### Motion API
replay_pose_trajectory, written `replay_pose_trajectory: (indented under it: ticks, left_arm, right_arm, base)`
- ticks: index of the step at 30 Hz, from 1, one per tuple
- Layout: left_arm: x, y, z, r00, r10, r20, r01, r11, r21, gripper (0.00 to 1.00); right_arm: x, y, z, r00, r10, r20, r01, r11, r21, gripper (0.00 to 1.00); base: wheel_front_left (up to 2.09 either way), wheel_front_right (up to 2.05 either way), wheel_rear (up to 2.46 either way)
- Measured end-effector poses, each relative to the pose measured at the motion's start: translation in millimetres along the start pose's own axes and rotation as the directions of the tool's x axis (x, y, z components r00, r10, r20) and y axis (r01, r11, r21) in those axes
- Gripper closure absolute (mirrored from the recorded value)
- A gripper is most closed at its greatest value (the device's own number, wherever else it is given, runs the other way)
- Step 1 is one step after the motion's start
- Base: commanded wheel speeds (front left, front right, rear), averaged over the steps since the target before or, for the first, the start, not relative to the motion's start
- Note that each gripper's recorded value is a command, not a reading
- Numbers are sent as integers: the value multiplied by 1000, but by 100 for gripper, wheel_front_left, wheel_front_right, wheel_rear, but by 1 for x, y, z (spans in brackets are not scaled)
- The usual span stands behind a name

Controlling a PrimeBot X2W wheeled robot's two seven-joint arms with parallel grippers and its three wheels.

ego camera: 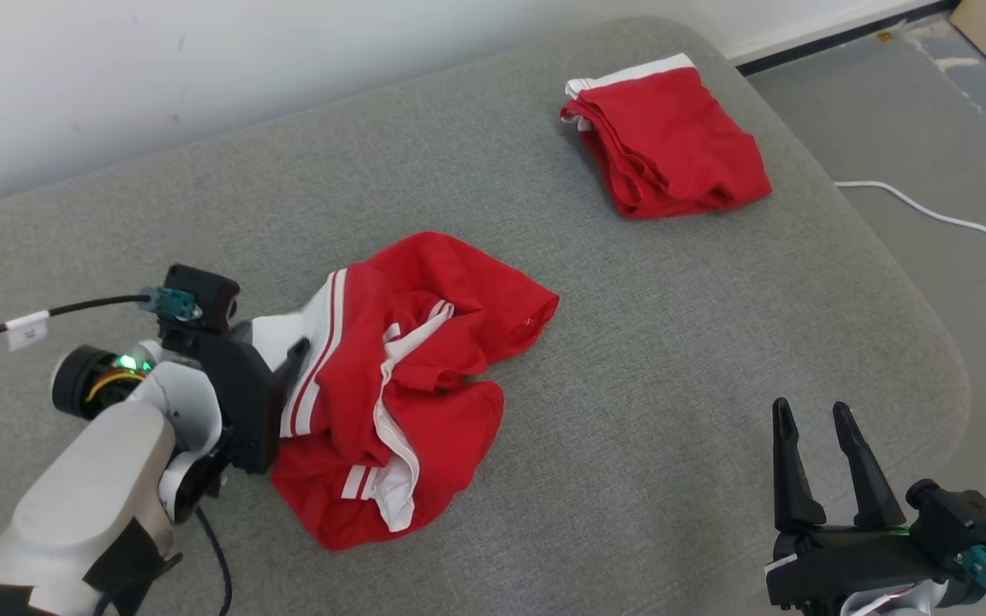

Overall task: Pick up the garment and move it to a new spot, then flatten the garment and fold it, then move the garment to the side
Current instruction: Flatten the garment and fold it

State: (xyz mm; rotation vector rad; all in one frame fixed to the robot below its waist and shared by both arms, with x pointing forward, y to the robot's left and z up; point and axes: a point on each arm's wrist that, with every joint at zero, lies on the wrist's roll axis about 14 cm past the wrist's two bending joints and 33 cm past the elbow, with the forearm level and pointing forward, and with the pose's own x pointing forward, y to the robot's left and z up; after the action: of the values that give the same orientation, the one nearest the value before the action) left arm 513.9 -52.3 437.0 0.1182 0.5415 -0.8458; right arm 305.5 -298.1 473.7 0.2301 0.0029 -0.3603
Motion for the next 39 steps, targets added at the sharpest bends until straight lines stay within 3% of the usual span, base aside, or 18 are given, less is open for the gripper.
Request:
replay_pose_trajectory:
  ticks: [9,11,12,17,24,30,39]
  left_arm:
    - [7,-5,-40,986,-27,-162,23,999,-24,0]
    - [7,-7,-43,984,-33,-175,31,999,-12,61]
    - [7,-7,-44,983,-32,-179,31,999,-6,100]
    - [6,-9,-36,990,-33,-134,36,999,22,100]
    - [-13,11,23,988,50,144,-53,998,19,100]
    - [-63,42,51,927,180,328,-174,984,-47,100]
    - [-150,79,16,841,388,378,-350,922,-166,100]
  right_arm:
    - [0,-2,0,1000,-12,-2,12,1000,-2,0]
    - [1,-2,1,1000,-13,2,13,1000,-2,0]
    - [1,-2,2,1000,-13,5,13,1000,-2,0]
    - [2,-5,6,1000,-17,18,17,1000,-1,0]
    - [3,2,1,1000,14,8,-14,1000,-7,0]
    - [12,27,1,994,104,14,-104,994,-14,0]
    - [18,65,-7,975,222,-2,-222,975,0,0]
  base:
    - [0,0,0]
    - [0,0,0]
    - [0,0,0]
    - [0,0,0]
    - [0,0,0]
    - [0,0,0]
    - [0,0,0]
